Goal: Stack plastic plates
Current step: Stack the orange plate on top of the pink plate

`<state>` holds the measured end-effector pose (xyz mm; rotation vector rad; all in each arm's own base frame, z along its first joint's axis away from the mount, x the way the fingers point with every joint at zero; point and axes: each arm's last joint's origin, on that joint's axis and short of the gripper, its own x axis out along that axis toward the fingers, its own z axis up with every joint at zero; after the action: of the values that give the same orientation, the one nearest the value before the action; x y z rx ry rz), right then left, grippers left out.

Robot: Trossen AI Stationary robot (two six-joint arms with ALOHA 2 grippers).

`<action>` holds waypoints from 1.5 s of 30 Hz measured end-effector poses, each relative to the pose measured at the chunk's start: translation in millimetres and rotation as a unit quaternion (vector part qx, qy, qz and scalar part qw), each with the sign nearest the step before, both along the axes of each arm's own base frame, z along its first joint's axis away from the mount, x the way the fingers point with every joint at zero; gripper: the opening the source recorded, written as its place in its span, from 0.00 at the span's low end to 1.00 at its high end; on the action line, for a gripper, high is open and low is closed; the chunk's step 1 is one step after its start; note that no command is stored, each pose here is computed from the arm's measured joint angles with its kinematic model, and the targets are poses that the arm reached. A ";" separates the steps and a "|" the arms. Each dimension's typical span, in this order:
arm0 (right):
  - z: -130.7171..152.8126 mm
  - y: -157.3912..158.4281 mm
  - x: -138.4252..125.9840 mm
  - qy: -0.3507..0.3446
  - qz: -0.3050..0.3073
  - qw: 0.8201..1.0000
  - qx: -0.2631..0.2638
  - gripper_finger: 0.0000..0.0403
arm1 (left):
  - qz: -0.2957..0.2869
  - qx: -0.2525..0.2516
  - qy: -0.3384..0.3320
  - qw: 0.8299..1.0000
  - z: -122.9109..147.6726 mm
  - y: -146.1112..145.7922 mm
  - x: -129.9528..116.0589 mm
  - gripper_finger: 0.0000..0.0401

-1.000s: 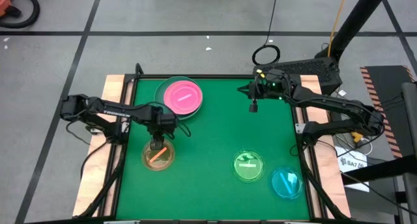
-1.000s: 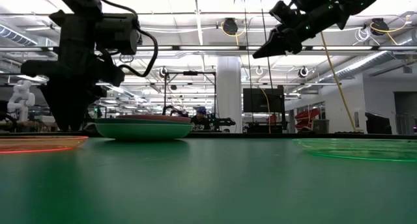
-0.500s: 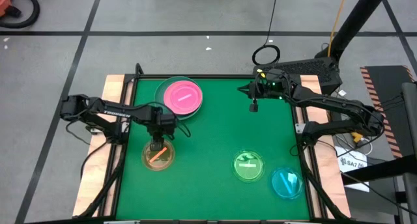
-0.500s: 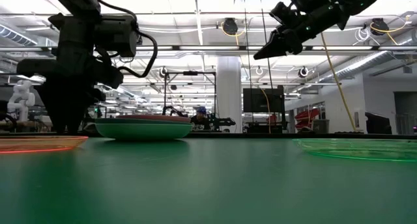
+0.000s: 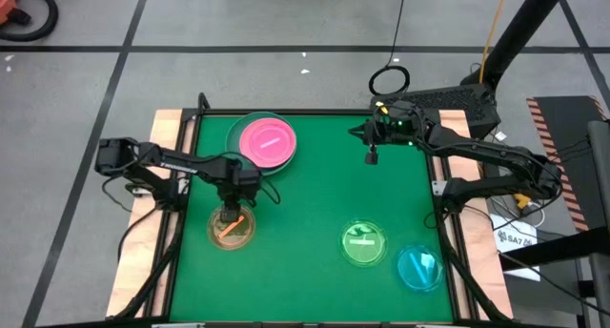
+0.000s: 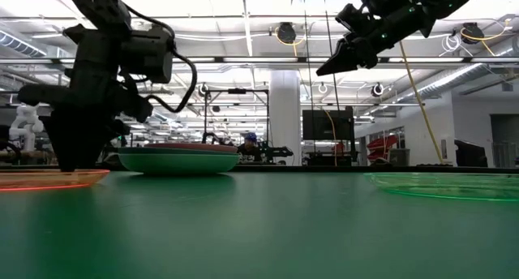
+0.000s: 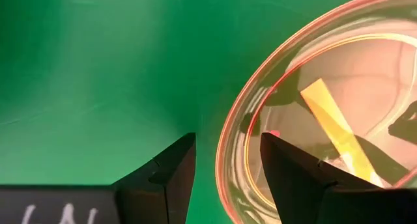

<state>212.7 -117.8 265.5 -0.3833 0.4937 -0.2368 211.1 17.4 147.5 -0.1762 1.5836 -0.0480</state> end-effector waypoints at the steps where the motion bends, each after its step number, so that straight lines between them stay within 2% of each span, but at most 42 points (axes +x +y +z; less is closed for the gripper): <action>1: 0.0 0.0 0.0 0.000 0.000 1.000 0.000 0.03 | -0.001 -0.003 0.002 1.000 -0.9 -0.1 0.1 0.44; 9: 0.0 0.0 0.0 0.000 0.000 1.000 0.000 0.03 | -0.004 -0.009 -0.002 1.000 -0.3 -0.5 0.3 0.43; 18: 0.0 0.0 0.0 0.000 -0.001 1.000 0.000 0.03 | -0.005 -0.010 -0.002 1.000 -0.3 -0.6 0.3 0.30; 45: 0.1 -0.1 0.0 0.000 -0.001 1.000 0.000 0.03 | -0.001 -0.010 0.001 1.000 -0.3 -0.6 0.0 0.10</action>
<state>212.7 -117.9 265.6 -0.3838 0.4935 -0.2388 211.0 16.8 147.2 -0.1890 1.5853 -0.0655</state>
